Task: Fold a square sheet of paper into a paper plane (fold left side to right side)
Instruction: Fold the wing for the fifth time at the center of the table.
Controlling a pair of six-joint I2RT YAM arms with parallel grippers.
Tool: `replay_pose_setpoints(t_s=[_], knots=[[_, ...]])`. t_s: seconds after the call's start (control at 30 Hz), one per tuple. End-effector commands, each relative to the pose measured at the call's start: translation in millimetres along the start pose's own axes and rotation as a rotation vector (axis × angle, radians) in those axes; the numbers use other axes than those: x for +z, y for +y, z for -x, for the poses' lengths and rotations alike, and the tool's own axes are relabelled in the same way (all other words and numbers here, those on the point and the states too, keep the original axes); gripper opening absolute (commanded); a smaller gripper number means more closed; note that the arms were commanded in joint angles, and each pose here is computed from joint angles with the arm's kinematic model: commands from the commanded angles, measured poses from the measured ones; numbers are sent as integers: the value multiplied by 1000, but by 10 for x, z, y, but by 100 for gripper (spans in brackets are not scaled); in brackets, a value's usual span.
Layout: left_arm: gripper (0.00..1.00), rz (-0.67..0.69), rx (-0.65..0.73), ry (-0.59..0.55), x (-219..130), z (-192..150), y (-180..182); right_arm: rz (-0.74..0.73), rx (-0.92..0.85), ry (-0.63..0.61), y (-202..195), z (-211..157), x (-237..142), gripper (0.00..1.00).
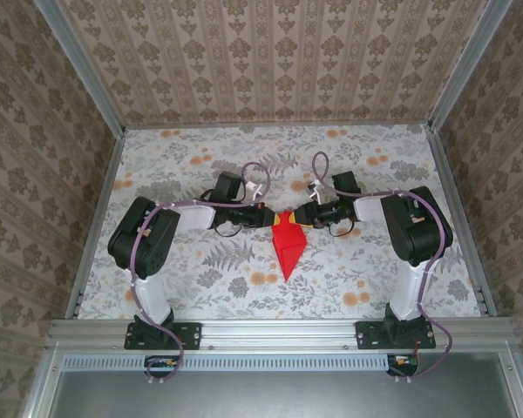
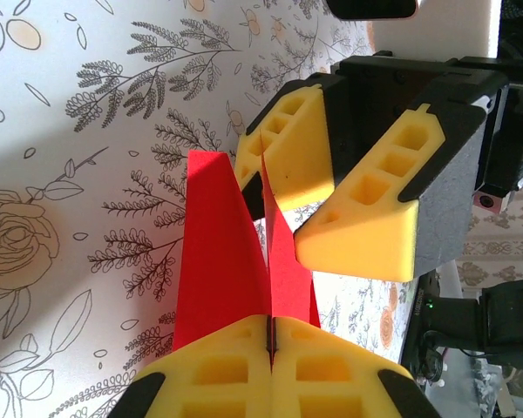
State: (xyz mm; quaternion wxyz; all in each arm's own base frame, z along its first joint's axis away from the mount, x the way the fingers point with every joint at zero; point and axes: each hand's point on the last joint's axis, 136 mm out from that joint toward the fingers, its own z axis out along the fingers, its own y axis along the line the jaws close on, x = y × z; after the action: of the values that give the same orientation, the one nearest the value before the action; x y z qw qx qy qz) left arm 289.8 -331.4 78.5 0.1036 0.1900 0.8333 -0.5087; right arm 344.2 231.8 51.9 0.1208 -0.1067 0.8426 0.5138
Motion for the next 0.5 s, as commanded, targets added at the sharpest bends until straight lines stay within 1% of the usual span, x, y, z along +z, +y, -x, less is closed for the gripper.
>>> replay_pose_setpoints(t_s=[0.0,0.23,0.37,0.4,0.47], knots=[[0,-2,16,21,16,-63,88,36,-38,10,167,-25,-67,40],[0,16,8,29,40,-85,175,7,-48,17,220,-48,-139,31],[0,14,7,32,61,-79,194,-12,-41,30,214,-81,-159,21],[1,13,9,30,63,-61,188,-28,-33,33,190,-92,-161,17],[8,13,12,27,65,-40,183,-54,-20,43,152,-112,-167,10]])
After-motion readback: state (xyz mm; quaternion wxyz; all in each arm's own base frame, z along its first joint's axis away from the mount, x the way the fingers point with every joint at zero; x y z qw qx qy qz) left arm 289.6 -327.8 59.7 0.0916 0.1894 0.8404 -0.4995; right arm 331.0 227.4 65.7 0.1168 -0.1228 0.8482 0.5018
